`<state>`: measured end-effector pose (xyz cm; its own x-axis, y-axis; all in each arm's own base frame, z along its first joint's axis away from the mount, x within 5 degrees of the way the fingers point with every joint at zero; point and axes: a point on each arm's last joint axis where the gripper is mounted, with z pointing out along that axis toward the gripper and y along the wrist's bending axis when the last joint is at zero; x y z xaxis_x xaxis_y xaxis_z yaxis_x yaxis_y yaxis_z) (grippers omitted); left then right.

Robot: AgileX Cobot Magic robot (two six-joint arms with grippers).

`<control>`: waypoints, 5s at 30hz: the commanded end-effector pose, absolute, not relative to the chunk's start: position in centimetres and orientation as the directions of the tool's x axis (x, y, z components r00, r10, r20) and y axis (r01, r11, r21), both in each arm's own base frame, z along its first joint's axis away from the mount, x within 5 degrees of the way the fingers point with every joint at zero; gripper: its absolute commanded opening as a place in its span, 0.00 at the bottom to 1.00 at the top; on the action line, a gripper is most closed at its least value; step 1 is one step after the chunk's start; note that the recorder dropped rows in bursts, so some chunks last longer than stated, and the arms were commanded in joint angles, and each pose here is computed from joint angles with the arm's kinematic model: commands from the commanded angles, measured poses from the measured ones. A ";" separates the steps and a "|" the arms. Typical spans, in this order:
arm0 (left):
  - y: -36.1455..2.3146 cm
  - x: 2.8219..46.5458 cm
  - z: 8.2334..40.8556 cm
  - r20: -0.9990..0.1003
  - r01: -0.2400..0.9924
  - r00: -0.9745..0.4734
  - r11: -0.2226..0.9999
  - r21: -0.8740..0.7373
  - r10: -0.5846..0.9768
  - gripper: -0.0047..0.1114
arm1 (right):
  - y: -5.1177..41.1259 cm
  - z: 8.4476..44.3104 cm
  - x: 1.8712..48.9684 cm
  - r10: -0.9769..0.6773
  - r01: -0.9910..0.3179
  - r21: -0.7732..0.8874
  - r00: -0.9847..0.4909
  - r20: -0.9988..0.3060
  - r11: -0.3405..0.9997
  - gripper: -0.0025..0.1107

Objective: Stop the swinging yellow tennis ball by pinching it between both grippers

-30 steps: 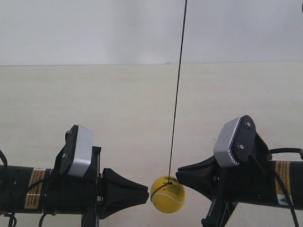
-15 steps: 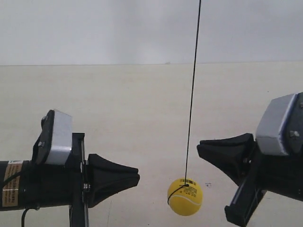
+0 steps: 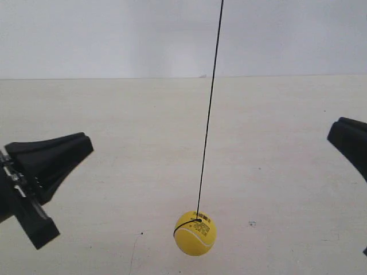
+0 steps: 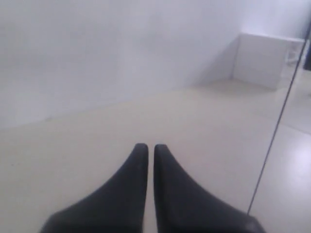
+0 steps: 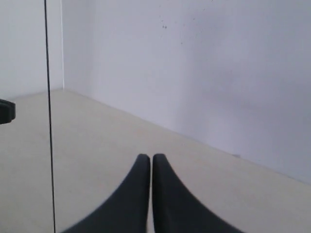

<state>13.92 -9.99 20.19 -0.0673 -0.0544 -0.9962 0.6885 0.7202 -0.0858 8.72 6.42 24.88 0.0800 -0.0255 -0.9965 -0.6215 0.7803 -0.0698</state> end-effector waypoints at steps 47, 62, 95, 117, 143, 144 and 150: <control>-2.8 4.1 25.5 -0.883 0.562 0.326 0.820 -0.108 -0.339 0.08 | 2.5 26.4 3.9 0.206 -0.502 0.068 0.224 -0.953 0.862 0.02; -2.8 4.1 25.5 -0.883 0.562 0.326 0.820 -0.108 -0.339 0.08 | 2.5 26.4 3.9 0.206 -0.502 0.068 0.224 -0.953 0.862 0.02; 0.5 5.5 19.1 -0.988 -0.083 -0.153 0.996 -0.022 -0.035 0.08 | 2.5 26.4 3.9 0.206 -0.503 0.068 0.225 -0.952 0.862 0.02; 0.5 5.4 18.7 -0.978 -0.076 -0.205 0.996 0.037 0.021 0.08 | 2.5 26.4 3.9 0.206 -0.503 0.068 0.225 -0.952 0.862 0.02; 0.5 5.4 18.7 -0.978 -0.076 -0.205 0.996 0.039 0.022 0.08 | 2.5 26.4 3.9 0.207 -0.504 0.067 0.227 -0.952 0.861 0.02; 0.5 5.4 18.7 -0.978 -0.076 -0.205 0.996 0.039 0.022 0.08 | 2.5 26.4 3.9 0.197 -0.501 0.057 0.232 -0.952 0.864 0.02; 0.5 5.4 18.7 -0.978 -0.076 -0.205 0.996 0.039 0.022 0.08 | 2.4 26.1 4.0 0.176 -0.478 0.051 0.221 -0.959 0.877 0.02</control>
<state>5.45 0.49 18.83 -0.2003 0.0182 -0.9796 -0.0749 0.9966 0.0339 4.01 2.46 26.32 0.2374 0.1532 -0.9592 -0.4798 0.8771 0.0214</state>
